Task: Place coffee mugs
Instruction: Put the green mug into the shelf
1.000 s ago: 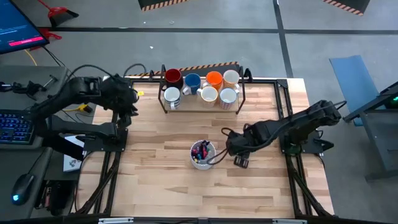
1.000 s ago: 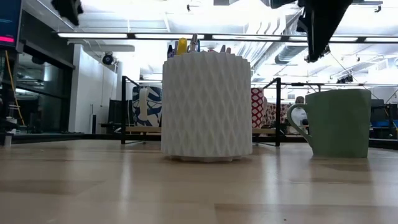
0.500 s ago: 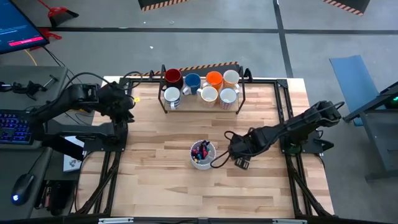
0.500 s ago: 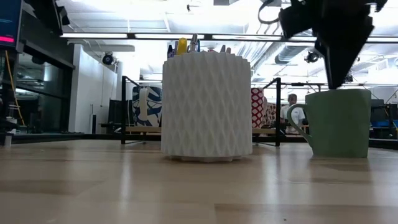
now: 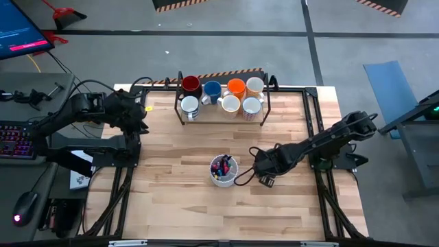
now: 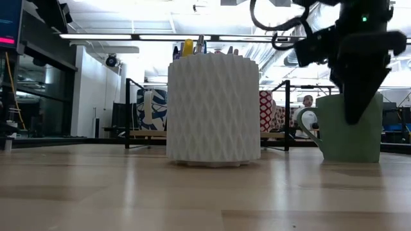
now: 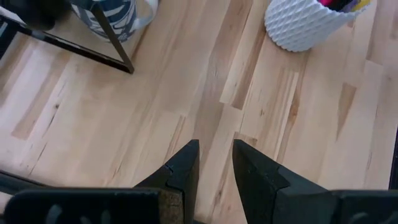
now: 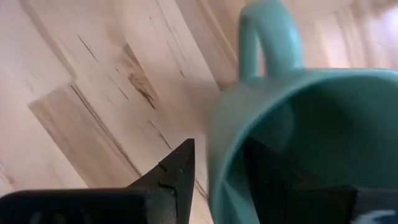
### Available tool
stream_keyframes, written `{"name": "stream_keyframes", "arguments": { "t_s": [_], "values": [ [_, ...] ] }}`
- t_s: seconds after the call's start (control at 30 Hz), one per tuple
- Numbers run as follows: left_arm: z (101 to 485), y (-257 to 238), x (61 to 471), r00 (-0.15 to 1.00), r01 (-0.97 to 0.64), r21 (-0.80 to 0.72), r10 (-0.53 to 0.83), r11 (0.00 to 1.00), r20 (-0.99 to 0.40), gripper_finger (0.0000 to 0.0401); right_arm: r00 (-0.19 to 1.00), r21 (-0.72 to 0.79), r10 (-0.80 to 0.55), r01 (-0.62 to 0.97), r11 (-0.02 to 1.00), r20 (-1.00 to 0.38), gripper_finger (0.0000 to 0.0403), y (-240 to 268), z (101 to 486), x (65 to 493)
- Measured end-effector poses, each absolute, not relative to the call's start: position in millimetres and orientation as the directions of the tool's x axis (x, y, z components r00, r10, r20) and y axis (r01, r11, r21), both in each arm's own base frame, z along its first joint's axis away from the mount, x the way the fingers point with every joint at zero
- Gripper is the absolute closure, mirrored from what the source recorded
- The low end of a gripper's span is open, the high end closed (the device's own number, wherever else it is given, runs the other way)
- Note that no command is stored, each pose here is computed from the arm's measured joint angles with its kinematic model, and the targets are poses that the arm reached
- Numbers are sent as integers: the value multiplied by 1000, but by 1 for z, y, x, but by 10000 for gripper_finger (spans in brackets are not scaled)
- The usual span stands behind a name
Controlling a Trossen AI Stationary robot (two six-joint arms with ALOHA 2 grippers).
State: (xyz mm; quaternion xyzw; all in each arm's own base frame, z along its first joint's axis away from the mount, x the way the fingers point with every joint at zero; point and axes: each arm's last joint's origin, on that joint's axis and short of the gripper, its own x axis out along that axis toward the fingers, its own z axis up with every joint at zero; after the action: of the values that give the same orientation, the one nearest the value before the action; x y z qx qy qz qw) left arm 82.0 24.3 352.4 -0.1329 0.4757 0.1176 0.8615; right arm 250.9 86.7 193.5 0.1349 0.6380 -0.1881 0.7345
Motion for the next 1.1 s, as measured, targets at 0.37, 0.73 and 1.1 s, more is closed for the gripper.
{"name": "stream_keyframes", "arguments": {
  "t_s": [0.37, 0.73, 1.1],
  "values": [
    [354, 26, 85, 541, -335, -96, 107, 937, -834, 313, 173, 5, -91, 487, 873, -981, 393, 80, 184, 256],
    [355, 26, 86, 551, -316, -82, 113, 945, -827, 313, 293, -65, -203, 420, 905, -934, 400, 50, 235, 288],
    [355, 26, 86, 555, -272, -51, 114, 961, -824, 313, 542, -209, -374, 342, 916, -753, 402, 15, 340, 318]
  ]
}}
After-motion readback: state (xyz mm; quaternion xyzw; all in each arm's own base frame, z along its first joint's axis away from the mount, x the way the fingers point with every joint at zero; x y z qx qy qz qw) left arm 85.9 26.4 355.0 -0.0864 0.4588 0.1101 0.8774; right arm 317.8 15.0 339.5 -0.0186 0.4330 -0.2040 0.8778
